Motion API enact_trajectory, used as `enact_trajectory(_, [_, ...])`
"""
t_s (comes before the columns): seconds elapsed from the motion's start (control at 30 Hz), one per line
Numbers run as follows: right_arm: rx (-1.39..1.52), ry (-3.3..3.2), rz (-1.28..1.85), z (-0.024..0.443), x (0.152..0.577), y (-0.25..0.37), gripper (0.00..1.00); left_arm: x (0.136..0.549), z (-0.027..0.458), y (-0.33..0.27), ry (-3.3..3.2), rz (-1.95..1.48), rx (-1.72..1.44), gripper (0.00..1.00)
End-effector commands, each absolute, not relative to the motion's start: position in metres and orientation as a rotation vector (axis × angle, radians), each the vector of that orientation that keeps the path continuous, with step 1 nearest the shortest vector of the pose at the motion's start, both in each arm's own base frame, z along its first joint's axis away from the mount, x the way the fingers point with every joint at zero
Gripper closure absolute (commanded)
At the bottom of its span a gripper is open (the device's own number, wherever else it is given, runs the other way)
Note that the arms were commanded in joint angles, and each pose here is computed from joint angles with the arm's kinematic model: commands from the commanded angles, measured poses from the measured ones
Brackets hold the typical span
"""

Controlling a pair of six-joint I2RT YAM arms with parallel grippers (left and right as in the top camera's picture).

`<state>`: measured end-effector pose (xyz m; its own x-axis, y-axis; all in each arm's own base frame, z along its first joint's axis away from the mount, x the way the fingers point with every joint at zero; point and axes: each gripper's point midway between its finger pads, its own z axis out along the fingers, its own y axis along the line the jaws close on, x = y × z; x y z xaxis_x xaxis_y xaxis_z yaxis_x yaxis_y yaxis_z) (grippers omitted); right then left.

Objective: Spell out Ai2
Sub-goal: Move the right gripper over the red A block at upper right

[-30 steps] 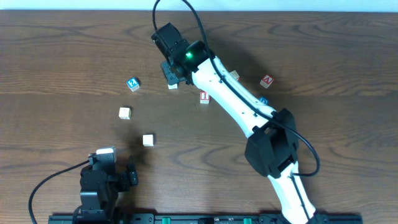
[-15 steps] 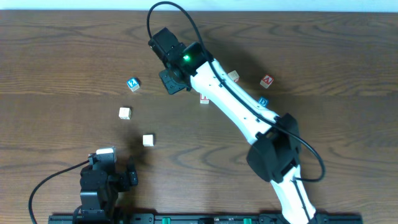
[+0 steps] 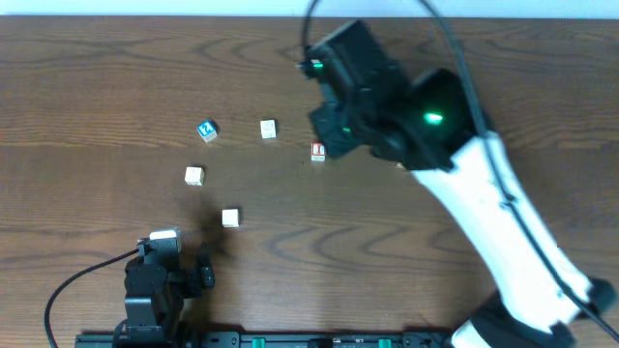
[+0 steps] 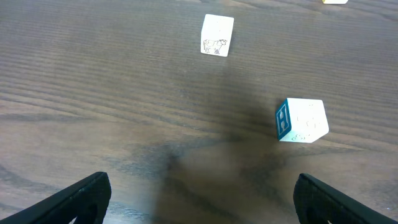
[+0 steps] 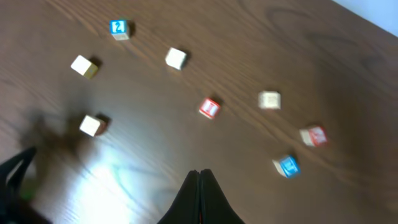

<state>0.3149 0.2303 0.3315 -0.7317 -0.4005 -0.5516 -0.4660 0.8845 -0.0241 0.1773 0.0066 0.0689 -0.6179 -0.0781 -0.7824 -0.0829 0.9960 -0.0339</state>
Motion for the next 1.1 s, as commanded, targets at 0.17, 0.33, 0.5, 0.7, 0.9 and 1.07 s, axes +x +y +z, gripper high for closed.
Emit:
enact_trajectory(0.17, [-0.29, 2.41, 0.047, 0.388, 0.301, 0.132, 0.98, 0.171, 0.054, 0.007, 2.288, 0.02, -0.108, 0.05])
enact_trajectory(0.33, [-0.203, 2.417, 0.016, 0.393, 0.285, 0.098, 0.99, 0.171, 0.054, 0.007, 2.288, 0.02, -0.108, 0.05])
enact_trajectory(0.5, [-0.191, 2.442, -0.001, 0.377, 0.275, 0.089, 0.98, 0.171, 0.054, 0.007, 2.288, 0.02, -0.108, 0.05])
enact_trajectory(0.7, [-0.132, 2.458, 0.016, 0.341, 0.273, 0.088, 0.98, 0.171, 0.054, 0.007, 2.288, 0.02, -0.108, 0.05])
enact_trajectory(0.9, [-0.103, 2.454, 0.019, 0.303, 0.294, 0.096, 0.98, 0.171, 0.054, 0.007, 2.288, 0.02, -0.108, 0.05])
enact_trajectory(1.07, [0.111, 2.48, 0.037, 0.265, 0.33, 0.094, 0.98, 0.171, 0.054, 0.007, 2.288, 0.02, -0.108, 0.05])
